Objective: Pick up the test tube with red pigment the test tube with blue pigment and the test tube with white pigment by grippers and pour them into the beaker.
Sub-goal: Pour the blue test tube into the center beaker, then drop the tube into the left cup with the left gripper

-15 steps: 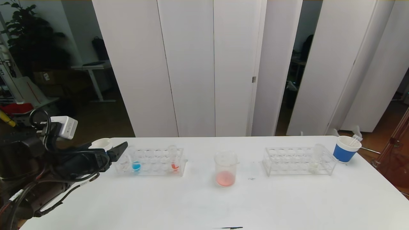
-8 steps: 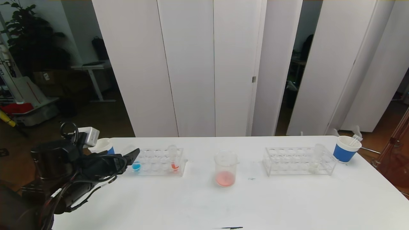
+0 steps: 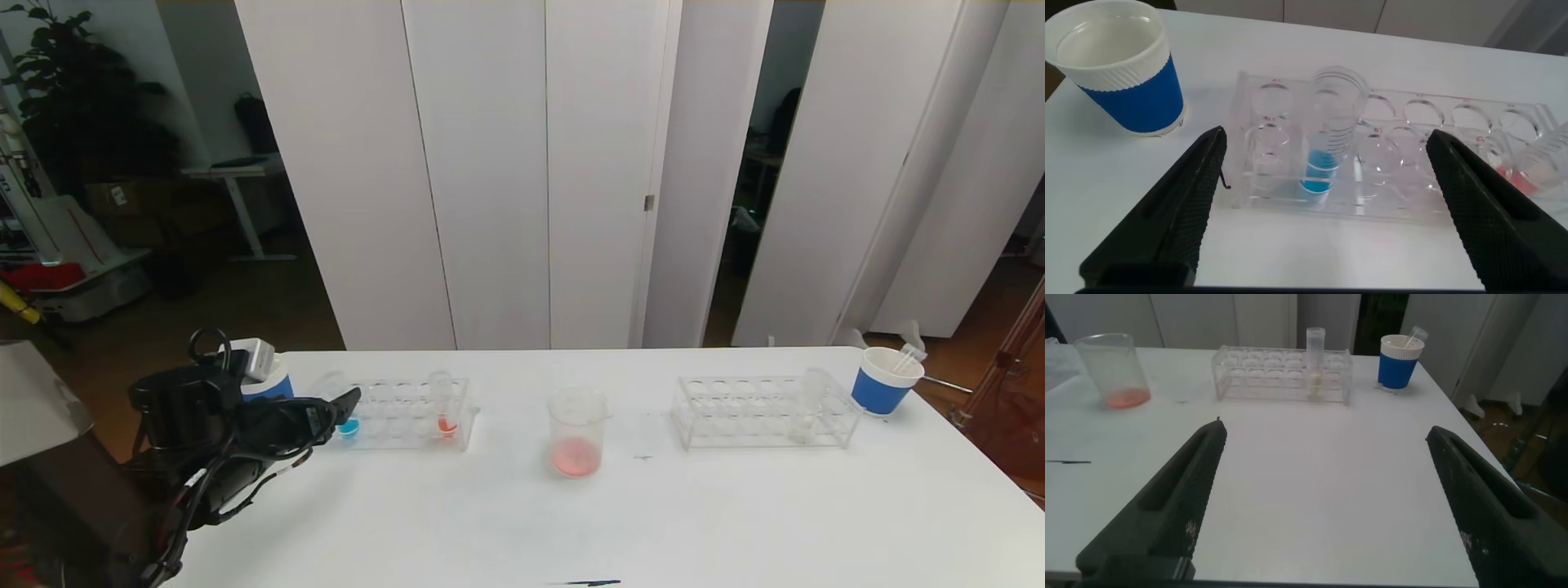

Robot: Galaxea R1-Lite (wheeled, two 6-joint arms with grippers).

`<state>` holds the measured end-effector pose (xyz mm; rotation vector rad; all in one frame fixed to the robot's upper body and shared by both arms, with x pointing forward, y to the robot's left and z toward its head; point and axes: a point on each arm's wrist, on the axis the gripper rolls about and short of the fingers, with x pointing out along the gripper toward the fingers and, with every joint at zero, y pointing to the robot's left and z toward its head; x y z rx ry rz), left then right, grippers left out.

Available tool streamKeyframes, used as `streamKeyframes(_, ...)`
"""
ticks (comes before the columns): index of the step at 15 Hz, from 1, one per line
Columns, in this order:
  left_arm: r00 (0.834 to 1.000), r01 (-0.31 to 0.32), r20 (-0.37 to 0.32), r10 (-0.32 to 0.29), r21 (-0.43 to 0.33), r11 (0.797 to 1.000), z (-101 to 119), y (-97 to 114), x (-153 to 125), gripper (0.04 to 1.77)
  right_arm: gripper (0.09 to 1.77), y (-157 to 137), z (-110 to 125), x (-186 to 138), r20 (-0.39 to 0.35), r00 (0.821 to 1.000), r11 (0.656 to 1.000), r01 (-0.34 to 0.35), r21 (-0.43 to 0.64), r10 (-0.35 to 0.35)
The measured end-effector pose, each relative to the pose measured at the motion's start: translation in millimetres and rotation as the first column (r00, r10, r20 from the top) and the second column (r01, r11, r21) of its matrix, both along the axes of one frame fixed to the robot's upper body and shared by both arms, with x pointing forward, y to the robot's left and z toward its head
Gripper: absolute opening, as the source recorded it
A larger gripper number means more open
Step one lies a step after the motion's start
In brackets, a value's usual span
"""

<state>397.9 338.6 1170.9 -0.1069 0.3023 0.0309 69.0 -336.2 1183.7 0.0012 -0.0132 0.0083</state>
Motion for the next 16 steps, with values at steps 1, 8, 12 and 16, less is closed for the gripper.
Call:
streamKeyframes(1,1.000,-0.003,0.004,0.003,0.000,1.000,-2,1,4,1.74,1.75,0,0,0,0.000,1.000,1.000,0.000,0.000,0.000)
streamKeyframes(8,0.998,-0.046,0.046,0.045,0.009,0.999,-18,6,28,1.74,1.75,0,0,0,0.000,1.000,1.000,-0.001,0.000,0.001)
streamKeyframes(12,0.995,-0.077,0.059,0.077,0.007,0.997,-23,7,37,1.74,1.75,0,0,0,0.000,1.000,1.000,0.000,0.000,0.000)
streamKeyframes(16,0.996,-0.080,0.050,0.080,0.007,0.997,-32,7,42,1.74,1.75,0,0,0,0.000,1.000,1.000,-0.001,0.000,0.001)
